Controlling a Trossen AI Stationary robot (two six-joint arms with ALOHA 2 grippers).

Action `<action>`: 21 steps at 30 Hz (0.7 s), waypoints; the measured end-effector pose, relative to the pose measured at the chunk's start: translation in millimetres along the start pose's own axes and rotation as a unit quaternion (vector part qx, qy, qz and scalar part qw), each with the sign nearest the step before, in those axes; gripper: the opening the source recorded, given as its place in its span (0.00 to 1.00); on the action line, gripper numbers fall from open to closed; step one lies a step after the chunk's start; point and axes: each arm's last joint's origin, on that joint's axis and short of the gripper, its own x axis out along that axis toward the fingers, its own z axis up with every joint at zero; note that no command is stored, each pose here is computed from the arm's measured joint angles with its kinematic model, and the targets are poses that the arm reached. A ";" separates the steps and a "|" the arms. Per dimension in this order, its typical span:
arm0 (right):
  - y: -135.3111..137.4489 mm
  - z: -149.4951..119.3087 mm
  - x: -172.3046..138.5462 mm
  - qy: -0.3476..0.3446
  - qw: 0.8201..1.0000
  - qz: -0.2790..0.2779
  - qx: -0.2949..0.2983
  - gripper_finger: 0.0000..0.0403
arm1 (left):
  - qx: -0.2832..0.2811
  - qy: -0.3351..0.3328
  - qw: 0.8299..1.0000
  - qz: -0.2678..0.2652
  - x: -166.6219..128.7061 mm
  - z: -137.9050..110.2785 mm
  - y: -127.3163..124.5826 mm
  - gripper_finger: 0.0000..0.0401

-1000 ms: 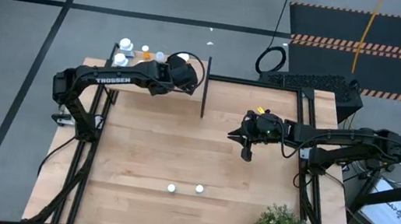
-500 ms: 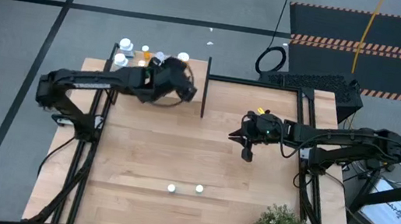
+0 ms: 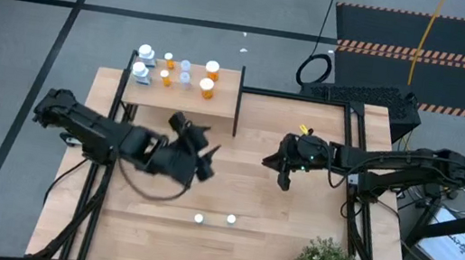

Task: Pick and place medicine bottles onto shelf by color
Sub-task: Put the right blue pill bottle on the shelf

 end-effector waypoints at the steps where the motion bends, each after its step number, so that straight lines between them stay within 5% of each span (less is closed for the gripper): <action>1: 4.2 0.2 0.3 -0.004 1.000 0.008 -0.002 0.12 | 0.005 -0.007 1.000 -0.004 -6.5 -1.6 -4.9 0.66; 5: 20.5 1.0 0.6 -0.023 0.999 0.026 -0.004 0.12 | 0.009 -0.028 0.999 -0.033 -24.0 -12.1 -23.9 0.66; 13: 54.9 -6.9 -2.0 -0.029 0.998 0.053 -0.010 0.12 | 0.022 -0.104 0.984 -0.142 -26.8 -74.5 -72.9 0.66; 21: 88.7 -4.3 -2.6 -0.115 0.991 0.068 -0.005 0.12 | 0.067 -0.153 0.963 -0.209 -10.9 -97.2 -75.4 0.66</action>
